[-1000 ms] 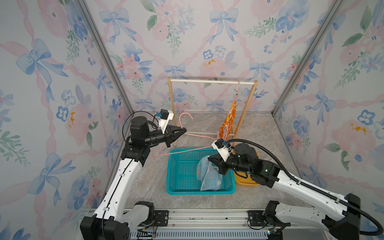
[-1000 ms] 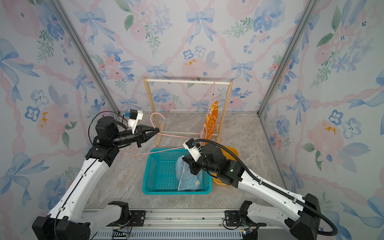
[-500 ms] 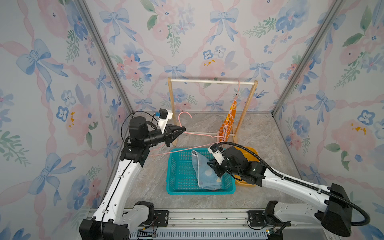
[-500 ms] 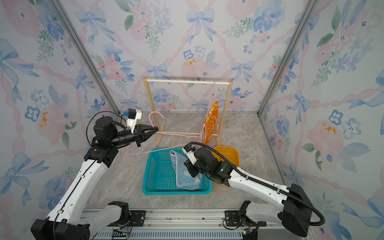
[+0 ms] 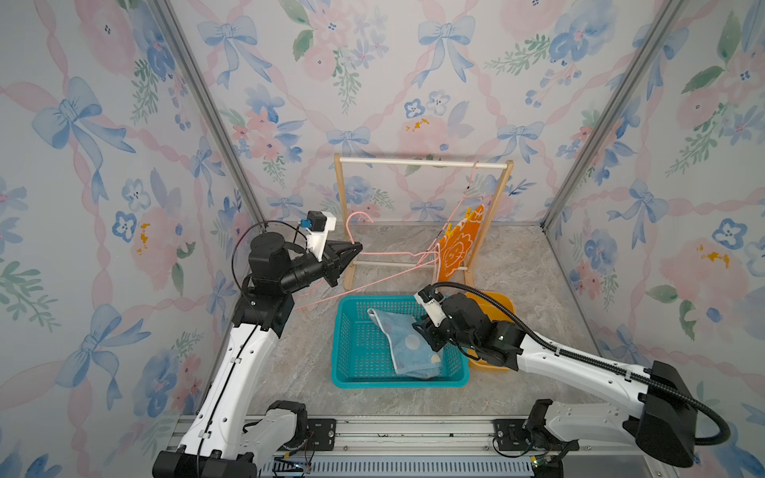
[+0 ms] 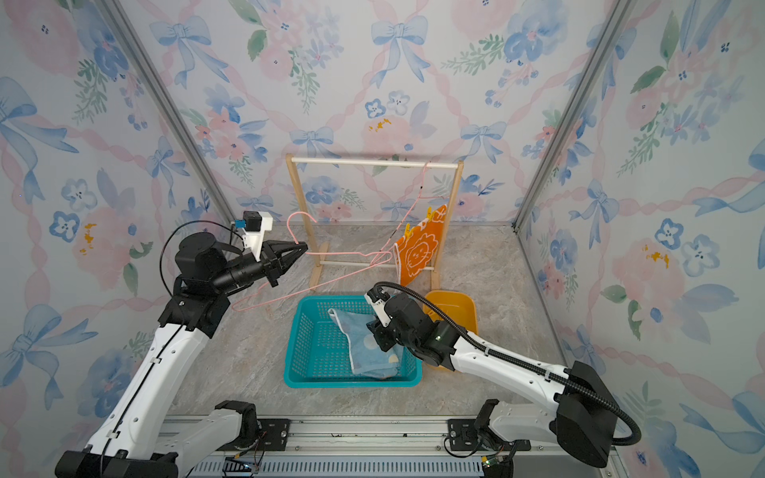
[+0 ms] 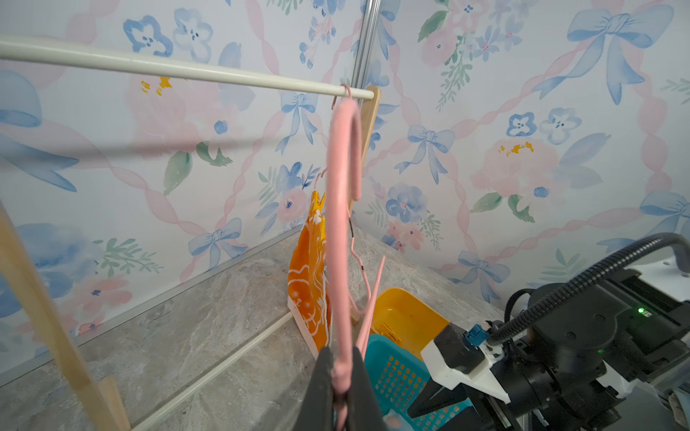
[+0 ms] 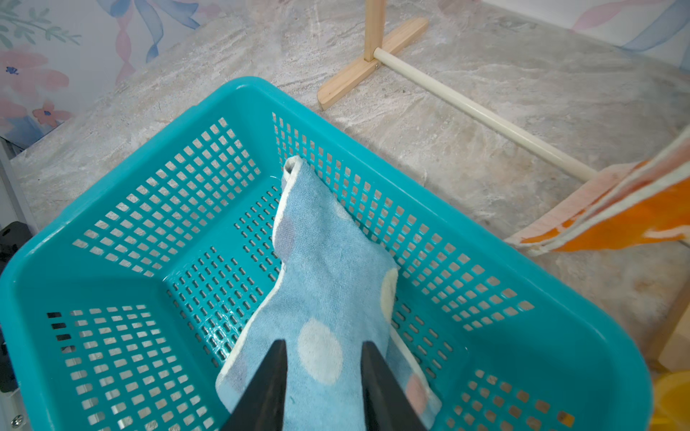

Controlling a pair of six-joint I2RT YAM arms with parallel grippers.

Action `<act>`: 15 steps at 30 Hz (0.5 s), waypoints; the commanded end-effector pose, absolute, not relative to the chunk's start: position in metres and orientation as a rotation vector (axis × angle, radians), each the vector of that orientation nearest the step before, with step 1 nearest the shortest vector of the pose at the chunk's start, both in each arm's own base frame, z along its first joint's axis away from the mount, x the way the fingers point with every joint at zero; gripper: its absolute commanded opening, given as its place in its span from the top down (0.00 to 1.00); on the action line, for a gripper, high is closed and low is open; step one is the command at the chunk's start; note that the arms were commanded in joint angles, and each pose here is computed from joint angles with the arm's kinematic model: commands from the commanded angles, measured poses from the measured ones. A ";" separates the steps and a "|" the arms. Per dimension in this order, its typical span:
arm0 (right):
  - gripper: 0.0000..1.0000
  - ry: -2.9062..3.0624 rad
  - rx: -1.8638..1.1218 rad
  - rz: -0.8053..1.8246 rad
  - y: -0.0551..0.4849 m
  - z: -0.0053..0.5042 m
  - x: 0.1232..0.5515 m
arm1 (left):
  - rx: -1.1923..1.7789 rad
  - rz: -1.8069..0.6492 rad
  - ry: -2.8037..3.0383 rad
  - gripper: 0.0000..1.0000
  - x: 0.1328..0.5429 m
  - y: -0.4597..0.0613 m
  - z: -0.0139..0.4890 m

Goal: Remove the clothespins securing towels to the hanger
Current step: Place the hanger on the clothesline.

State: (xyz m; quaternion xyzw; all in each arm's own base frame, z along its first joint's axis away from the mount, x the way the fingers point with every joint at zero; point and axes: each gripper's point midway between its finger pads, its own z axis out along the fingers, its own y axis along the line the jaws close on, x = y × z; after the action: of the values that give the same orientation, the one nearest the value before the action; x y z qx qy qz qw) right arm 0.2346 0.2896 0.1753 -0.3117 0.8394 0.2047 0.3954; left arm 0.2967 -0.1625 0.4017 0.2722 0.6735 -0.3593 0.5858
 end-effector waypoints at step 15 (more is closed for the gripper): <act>0.63 2.082 -0.432 0.453 0.207 0.185 0.251 | 0.550 -0.701 1.391 1.00 0.270 -0.142 0.481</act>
State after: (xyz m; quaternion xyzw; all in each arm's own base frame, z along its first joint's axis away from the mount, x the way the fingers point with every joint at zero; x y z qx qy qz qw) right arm 0.2458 0.2178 0.1826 -0.2080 0.8475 0.1837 0.4525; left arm 0.2662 -0.1525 0.4614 0.2725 0.6267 -0.3344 0.6490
